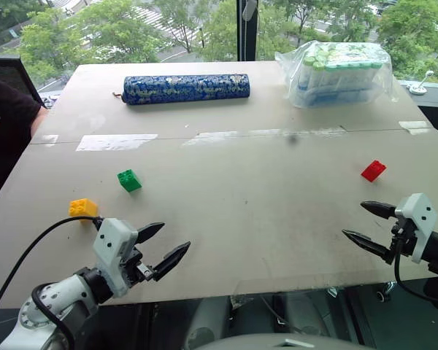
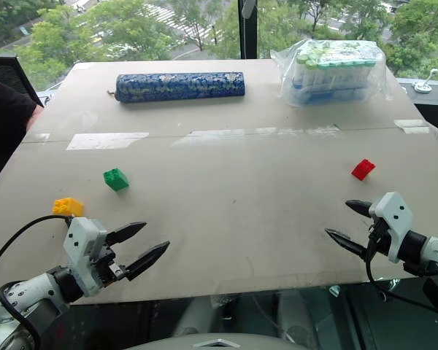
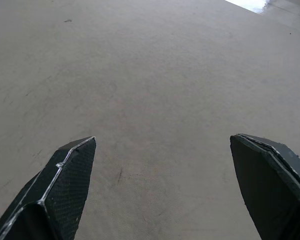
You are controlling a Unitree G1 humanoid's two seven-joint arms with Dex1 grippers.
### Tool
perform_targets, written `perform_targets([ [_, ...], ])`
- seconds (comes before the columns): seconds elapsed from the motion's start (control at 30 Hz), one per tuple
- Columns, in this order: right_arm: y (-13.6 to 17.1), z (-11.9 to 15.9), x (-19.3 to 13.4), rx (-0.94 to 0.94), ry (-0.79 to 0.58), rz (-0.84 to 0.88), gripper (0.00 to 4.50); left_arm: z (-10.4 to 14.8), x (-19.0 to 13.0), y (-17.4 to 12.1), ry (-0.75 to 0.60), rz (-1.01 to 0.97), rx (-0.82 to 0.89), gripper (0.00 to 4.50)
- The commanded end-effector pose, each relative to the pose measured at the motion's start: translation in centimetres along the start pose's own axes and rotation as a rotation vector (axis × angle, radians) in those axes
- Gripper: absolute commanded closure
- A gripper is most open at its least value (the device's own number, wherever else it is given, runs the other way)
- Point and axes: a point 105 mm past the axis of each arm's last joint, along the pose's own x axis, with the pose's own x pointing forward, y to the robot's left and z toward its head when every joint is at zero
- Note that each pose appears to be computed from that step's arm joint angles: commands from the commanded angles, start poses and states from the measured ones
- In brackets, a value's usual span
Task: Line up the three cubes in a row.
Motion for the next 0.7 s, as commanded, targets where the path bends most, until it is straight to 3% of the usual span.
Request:
perform_targets([
  [0.03,-1.8,1.4,-0.4,-0.057,-0.012,-0.104,0.10,1.5,0.8,-0.7,-0.062,-0.047,0.023,0.11],
  [0.13,-4.8,2.5,-0.3,-0.078,0.063,-0.248,0.10,3.6,2.0,-2.9,-0.117,-0.213,0.050,0.11],
  [0.27,-7.7,3.3,-0.1,-0.088,0.147,-0.273,0.10,5.0,2.7,-4.8,-0.102,-0.368,0.128,0.11],
  [0.4,-13.4,3.4,1.5,-0.063,0.326,-0.321,0.10,7.3,3.9,-6.4,-0.132,-0.508,0.189,0.11],
  [0.7,-16.0,1.7,4.2,0.023,0.472,-0.284,0.10,7.8,3.9,-6.7,-0.163,-0.565,0.205,0.11],
])
